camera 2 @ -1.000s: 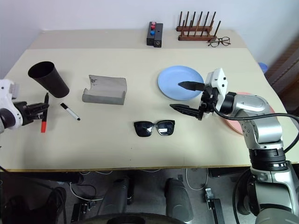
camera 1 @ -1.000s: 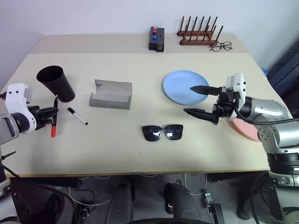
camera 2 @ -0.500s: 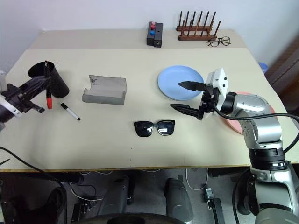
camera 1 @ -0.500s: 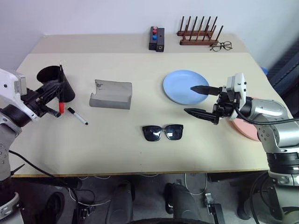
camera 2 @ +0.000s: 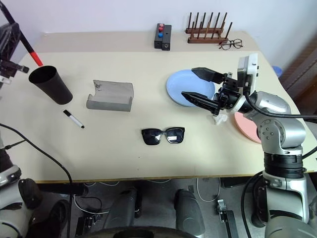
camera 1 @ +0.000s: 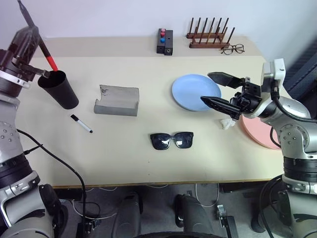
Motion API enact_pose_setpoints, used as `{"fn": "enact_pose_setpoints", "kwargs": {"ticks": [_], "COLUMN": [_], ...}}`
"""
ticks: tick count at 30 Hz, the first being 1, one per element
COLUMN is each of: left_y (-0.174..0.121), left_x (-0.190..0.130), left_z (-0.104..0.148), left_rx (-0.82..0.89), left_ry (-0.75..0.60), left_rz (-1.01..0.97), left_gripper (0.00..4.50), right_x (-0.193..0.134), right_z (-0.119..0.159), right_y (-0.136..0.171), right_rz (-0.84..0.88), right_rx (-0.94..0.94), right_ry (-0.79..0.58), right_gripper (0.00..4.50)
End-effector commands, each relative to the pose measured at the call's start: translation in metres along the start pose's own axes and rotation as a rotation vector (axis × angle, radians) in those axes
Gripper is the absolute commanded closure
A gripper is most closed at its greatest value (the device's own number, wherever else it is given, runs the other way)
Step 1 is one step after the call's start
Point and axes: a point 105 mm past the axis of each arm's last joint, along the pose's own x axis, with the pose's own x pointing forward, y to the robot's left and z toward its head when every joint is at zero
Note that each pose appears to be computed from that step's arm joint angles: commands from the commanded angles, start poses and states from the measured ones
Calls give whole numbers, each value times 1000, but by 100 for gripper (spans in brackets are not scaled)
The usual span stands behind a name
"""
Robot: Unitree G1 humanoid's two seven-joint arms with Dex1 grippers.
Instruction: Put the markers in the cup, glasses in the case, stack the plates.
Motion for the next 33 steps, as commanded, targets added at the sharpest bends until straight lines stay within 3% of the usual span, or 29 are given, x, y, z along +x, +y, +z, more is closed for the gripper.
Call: {"fn": "enact_pose_setpoints", "kwargs": {"ticks": [1, 13, 18, 26, 33], "left_y": [8, 49, 57, 66, 65], "left_x": [6, 13, 2, -2, -14], "left_z": [16, -18, -41, -45, -73], "left_rx": [75, 133, 118, 110, 78], "left_ry": [-74, -67, -32, -38, 18], "left_rz": [-1, -1, 22, 44, 79], "left_gripper": [446, 446, 446, 446, 446], "right_x": [3, 6, 5, 4, 5], "right_z": [8, 4, 2, 1, 1], "right_y": [4, 3, 4, 4, 2], "right_rz": [12, 20, 12, 2, 2], "right_rx": [-46, -47, -45, -41, -44], "right_ry": [-11, 21, 27, 35, 37], "right_gripper": [14, 14, 14, 14, 14]}}
